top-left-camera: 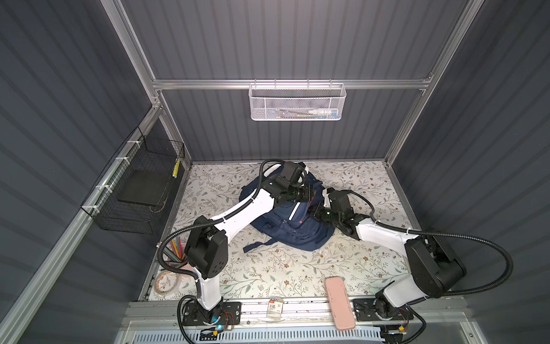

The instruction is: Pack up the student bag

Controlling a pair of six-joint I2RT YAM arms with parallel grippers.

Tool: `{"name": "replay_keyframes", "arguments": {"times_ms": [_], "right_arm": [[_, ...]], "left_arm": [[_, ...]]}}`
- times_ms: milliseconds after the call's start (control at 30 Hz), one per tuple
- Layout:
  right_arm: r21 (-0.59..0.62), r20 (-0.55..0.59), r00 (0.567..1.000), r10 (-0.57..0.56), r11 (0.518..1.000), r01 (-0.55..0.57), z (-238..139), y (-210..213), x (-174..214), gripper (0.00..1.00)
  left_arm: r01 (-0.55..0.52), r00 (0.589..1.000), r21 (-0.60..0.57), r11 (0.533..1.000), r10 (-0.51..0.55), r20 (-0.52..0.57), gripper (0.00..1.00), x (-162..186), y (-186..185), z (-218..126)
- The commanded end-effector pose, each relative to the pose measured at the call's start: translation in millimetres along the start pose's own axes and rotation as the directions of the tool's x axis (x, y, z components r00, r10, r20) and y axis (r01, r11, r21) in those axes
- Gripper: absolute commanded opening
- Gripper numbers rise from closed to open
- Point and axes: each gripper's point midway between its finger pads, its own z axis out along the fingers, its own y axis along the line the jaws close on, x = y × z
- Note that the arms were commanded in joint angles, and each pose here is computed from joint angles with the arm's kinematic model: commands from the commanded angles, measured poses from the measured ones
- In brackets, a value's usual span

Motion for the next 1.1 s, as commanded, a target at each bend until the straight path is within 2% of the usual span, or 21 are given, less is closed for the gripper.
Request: {"name": "replay_keyframes", "arguments": {"times_ms": [0,133,200,233,300,333,500,633,733,767,800,867,933,1067], "right_arm": [[-0.052,0.014,1.0,-0.006,0.999,0.006,12,15,-8,0.08],[-0.106,0.019,1.0,0.012,0.994,-0.01,14,29,-13,0.13],[-0.104,0.022,1.0,0.017,0.994,-0.014,10,27,-11,0.25],[-0.095,0.027,1.0,0.014,0.995,-0.011,5,24,-10,0.35],[-0.065,0.042,0.999,-0.005,0.998,0.008,-7,17,-6,0.43],[-0.044,0.057,0.998,-0.017,0.999,0.02,-17,13,-6,0.46],[0.127,0.139,0.986,-0.092,0.989,0.074,-68,-18,-6,0.56],[0.202,0.153,0.977,-0.15,0.972,0.117,-106,-32,-1,0.6],[0.182,0.193,0.955,-0.224,0.965,0.189,-129,-27,0,0.65],[0.175,0.231,0.943,-0.241,0.963,0.203,-136,-28,-2,0.76],[0.196,0.263,0.938,-0.225,0.965,0.176,-143,-35,-3,0.97],[0.229,0.324,0.937,-0.133,0.972,0.058,-153,-56,-4,0.99],[0.145,0.253,0.952,-0.17,0.98,0.137,-148,-43,3,0.99],[0.156,0.16,0.969,-0.191,0.974,0.166,-140,-31,17,0.99]], "left_arm": [[-0.01,0.998,0.104,0.994,0.004,0.055,0.0,-12,-30,-17],[-0.013,0.998,0.114,0.993,0.006,0.065,0.0,-14,-32,-18],[-0.014,0.997,0.114,0.993,0.006,0.072,0.0,-16,-32,-18],[-0.015,0.997,0.112,0.994,0.007,0.073,0.04,-17,-32,-18],[-0.019,0.996,0.103,0.995,0.011,0.083,0.32,-20,-30,-21],[-0.016,0.996,0.097,0.995,0.007,0.089,0.41,-21,-27,-22],[-0.008,0.99,0.085,0.996,-0.004,0.139,0.7,-33,-18,-40],[0.0,0.982,0.049,0.999,-0.009,0.191,0.99,-37,-9,-64],[0.048,0.975,0.068,0.997,-0.062,0.215,1.0,-36,6,-84],[0.083,0.972,0.063,0.995,-0.095,0.213,1.0,-28,20,-87],[0.099,0.967,0.056,0.993,-0.11,0.231,1.0,-27,28,-94],[0.137,0.964,0.007,0.991,-0.135,0.23,1.0,-17,48,-103],[0.166,0.965,-0.034,0.986,-0.155,0.213,1.0,-5,66,-107],[0.247,0.941,-0.026,0.969,-0.233,0.245,0.94,14,85,-106]]}}
